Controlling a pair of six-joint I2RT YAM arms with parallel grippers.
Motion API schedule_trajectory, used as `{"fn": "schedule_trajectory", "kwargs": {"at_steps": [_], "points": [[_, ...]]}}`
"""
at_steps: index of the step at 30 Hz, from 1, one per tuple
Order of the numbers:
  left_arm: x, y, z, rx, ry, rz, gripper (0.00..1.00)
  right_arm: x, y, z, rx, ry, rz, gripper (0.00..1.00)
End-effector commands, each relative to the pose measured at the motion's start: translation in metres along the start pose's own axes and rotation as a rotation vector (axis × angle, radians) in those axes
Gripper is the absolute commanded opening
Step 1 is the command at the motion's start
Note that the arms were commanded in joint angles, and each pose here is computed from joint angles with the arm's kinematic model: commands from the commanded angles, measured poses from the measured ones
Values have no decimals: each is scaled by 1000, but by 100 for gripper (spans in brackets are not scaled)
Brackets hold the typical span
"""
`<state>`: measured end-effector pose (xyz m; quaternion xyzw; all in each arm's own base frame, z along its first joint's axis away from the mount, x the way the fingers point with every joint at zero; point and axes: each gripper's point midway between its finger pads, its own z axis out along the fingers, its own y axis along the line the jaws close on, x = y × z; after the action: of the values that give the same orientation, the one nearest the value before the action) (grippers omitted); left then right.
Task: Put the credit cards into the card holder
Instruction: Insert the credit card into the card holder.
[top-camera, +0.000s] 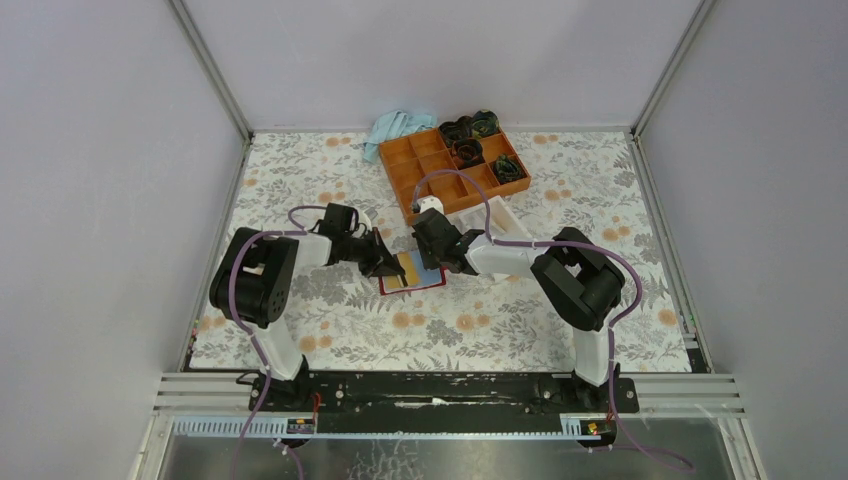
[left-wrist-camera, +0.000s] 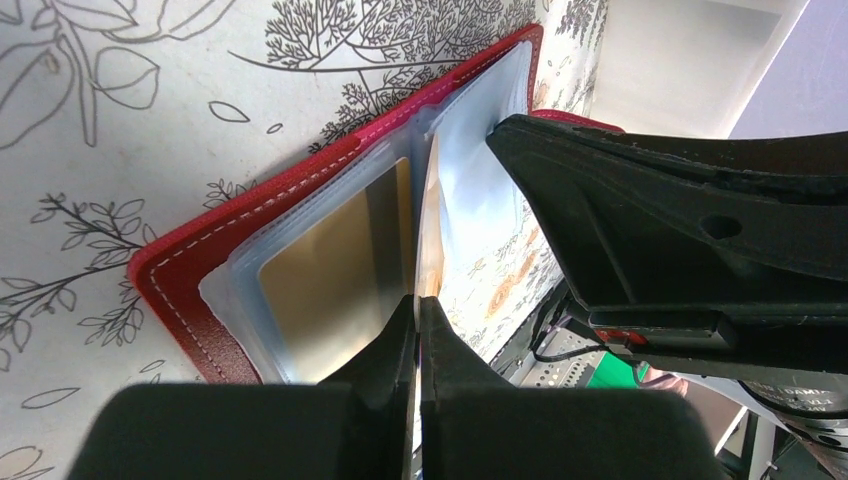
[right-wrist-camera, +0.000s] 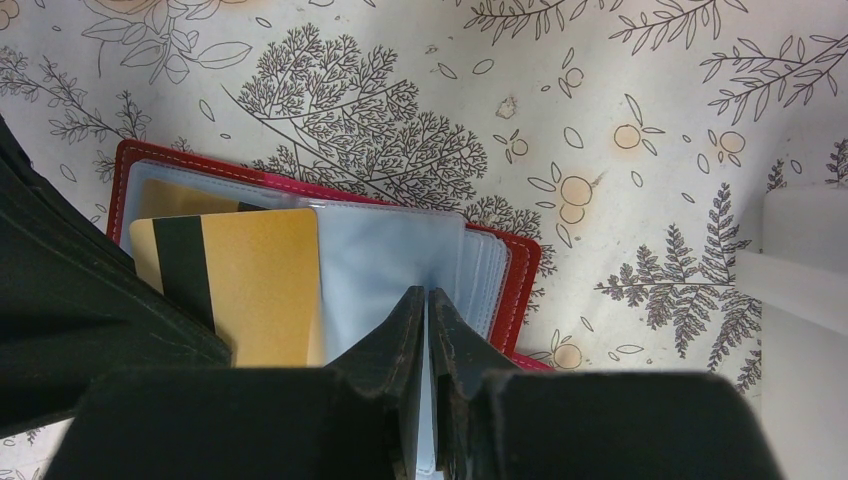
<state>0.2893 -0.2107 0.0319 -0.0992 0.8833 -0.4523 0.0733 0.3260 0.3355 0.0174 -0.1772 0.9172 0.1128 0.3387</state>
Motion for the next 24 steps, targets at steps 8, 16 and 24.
{"fn": "schedule_trajectory", "kwargs": {"at_steps": [8, 16, 24], "points": [[12, 21, -3, -96, 45, -49, 0, 29, -16, -4, 37, 102, -39, 12], [16, 33, -1, -145, 79, -80, 0, 29, -15, -4, 33, 101, -38, 12], [16, 42, 3, -181, 100, -117, 0, 27, -13, -4, 25, 98, -40, 12]]}}
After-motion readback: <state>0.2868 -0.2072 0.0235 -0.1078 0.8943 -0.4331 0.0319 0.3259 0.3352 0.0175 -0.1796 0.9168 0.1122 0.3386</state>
